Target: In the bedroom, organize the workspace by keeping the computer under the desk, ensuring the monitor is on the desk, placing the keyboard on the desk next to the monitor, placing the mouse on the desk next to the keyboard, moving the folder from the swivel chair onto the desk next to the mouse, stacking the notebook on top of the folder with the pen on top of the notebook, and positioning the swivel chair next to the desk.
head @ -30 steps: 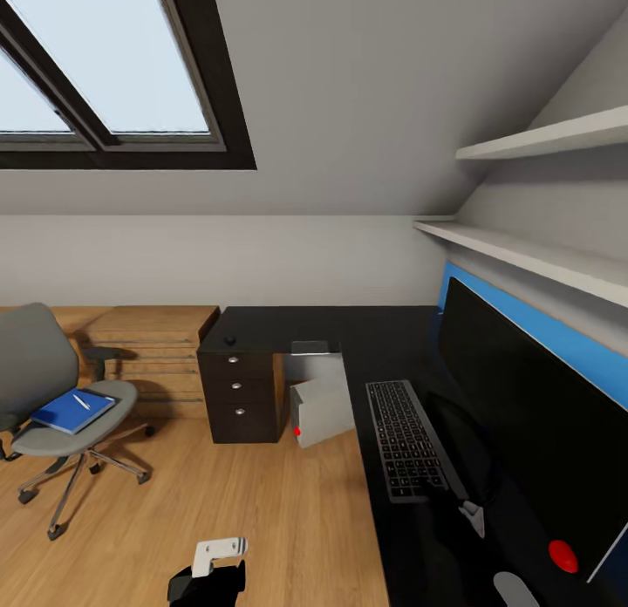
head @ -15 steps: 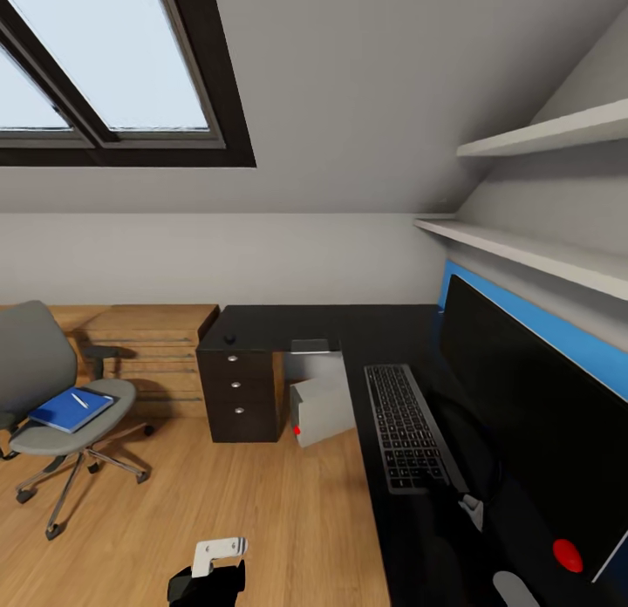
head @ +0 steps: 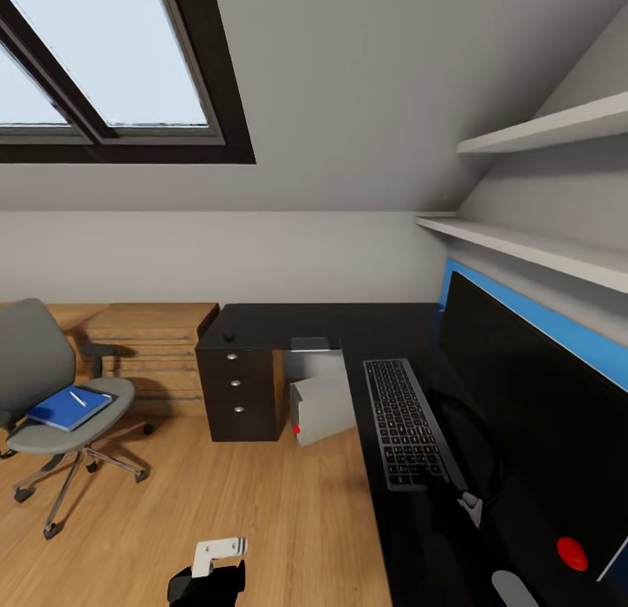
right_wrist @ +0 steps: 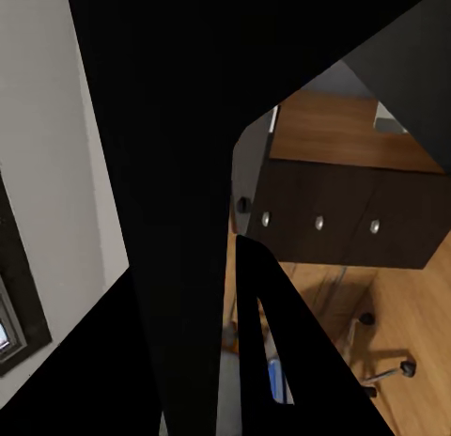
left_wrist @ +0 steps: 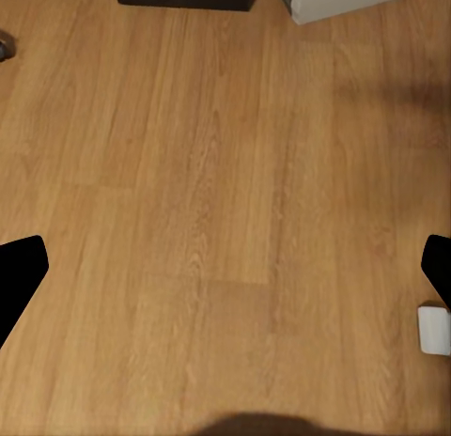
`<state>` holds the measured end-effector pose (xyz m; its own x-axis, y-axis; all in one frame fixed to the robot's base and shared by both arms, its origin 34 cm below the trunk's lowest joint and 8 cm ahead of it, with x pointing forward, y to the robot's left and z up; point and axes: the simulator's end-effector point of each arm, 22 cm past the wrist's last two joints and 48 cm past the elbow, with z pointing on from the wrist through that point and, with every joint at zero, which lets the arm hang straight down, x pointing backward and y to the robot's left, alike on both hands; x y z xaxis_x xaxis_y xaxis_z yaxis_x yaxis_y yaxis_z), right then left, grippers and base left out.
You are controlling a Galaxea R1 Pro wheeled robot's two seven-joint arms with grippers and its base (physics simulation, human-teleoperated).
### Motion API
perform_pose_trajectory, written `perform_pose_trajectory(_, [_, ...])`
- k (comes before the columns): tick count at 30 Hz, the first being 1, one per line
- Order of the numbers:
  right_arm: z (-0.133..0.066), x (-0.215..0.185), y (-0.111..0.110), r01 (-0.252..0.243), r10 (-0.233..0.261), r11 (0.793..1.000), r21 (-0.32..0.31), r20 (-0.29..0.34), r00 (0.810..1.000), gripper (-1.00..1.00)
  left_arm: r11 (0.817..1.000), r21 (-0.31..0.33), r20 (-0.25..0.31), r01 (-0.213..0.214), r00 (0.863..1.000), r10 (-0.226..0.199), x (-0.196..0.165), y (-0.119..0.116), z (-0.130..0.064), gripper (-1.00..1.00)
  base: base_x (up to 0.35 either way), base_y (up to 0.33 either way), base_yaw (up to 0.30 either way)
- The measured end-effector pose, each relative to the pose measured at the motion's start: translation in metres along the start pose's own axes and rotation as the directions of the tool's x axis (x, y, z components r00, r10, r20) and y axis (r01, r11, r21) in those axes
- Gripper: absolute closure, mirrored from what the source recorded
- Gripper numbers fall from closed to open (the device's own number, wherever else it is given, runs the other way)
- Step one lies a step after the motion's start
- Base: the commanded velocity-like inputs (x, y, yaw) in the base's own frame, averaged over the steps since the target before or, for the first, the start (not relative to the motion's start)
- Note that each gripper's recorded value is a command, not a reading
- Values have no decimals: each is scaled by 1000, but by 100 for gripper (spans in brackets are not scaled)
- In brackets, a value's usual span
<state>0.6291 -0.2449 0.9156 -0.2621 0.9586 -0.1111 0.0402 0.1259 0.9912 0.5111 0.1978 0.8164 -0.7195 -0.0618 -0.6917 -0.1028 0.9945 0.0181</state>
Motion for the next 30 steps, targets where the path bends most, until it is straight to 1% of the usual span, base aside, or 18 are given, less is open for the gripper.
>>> perform_pose_trajectory(3, [1,-1,-2,-23,23,1000,-8,8,1000,100,1000,0,0,1,1000,-1,2,0,3,-100,0,0,0])
perform_pose_trajectory(5, [2,-4,-2,-52,52,999,-15,20,998,100,1000,1,0,1,1000,-1,3,-1,5,-100,0,0,0])
perform_pose_trajectory(6, [2,-3,-2,-58,58,998,-19,20,998,100,1000,1,0,1,1000,-1,4,-1,6,-100,0,0,0])
perform_pose_trajectory(23, [7,0,-22,-57,58,998,-11,16,998,100,1000,1,1,1,1000,-1,14,-1,21,-100,0,0,0])
perform_pose_trajectory(28, [10,10,-19,-81,81,996,-24,16,997,100,1000,-2,0,3,1000,-3,13,1,21,-100,-15,0,0])
perform_pose_trajectory(30, [10,12,-19,-84,84,996,-22,14,996,100,1000,-3,0,3,1000,-3,13,1,22,-100,-219,0,0])
